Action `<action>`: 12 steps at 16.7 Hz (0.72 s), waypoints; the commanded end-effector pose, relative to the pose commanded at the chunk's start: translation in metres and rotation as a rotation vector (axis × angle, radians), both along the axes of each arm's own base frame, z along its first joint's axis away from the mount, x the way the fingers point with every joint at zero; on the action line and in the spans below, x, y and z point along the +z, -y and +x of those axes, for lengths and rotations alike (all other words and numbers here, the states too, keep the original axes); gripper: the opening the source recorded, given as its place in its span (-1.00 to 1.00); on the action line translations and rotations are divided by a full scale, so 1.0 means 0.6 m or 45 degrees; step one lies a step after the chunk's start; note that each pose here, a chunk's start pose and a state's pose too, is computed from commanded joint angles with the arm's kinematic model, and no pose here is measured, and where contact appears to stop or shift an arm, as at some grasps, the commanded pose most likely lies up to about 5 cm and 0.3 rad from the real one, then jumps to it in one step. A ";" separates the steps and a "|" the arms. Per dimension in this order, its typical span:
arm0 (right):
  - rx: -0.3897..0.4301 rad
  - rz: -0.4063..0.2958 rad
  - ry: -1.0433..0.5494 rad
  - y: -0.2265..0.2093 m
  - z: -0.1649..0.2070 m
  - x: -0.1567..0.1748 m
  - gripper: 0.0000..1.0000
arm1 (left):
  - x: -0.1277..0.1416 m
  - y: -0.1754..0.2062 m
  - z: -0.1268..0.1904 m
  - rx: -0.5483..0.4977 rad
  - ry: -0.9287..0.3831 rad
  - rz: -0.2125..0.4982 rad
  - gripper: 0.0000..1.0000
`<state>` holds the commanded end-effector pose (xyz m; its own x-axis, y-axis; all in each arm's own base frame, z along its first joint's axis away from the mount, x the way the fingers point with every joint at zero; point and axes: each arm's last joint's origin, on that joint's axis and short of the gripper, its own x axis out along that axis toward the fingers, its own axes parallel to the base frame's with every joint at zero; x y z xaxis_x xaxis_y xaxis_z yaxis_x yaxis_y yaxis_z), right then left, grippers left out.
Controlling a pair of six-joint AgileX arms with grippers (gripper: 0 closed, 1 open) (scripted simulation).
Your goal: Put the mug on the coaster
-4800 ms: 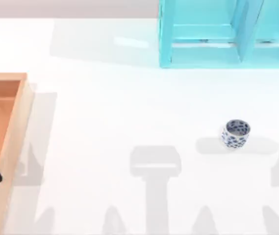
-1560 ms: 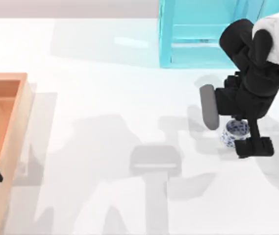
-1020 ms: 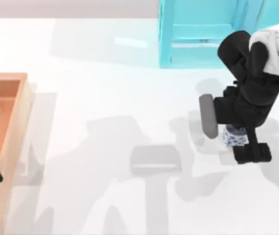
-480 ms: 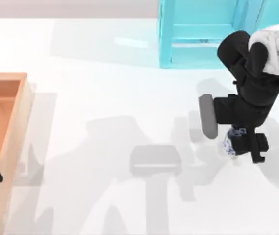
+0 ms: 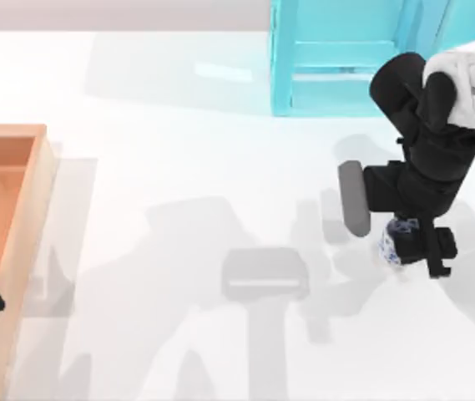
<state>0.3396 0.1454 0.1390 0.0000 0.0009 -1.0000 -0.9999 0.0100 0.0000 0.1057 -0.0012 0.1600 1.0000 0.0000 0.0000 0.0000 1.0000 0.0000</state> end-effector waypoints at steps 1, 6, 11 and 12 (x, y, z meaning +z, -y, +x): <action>0.000 0.000 0.000 0.000 0.000 0.000 -1.00 | 0.000 0.000 0.000 0.000 0.000 0.000 1.00; -0.160 0.005 0.011 0.035 0.002 0.016 -1.00 | 0.000 0.000 0.000 0.000 0.000 0.000 1.00; -0.780 0.001 0.000 0.161 -0.018 0.057 -1.00 | 0.000 0.000 0.000 0.000 0.000 0.000 1.00; -0.937 -0.001 -0.004 0.189 -0.028 0.065 -1.00 | 0.000 0.000 0.000 0.000 0.000 0.000 1.00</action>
<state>0.3228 0.0318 0.1782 -0.0026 0.0014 -1.0000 -0.7345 0.6786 0.0029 0.1057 -0.0012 0.1600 1.0000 0.0000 0.0000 0.0000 1.0000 0.0000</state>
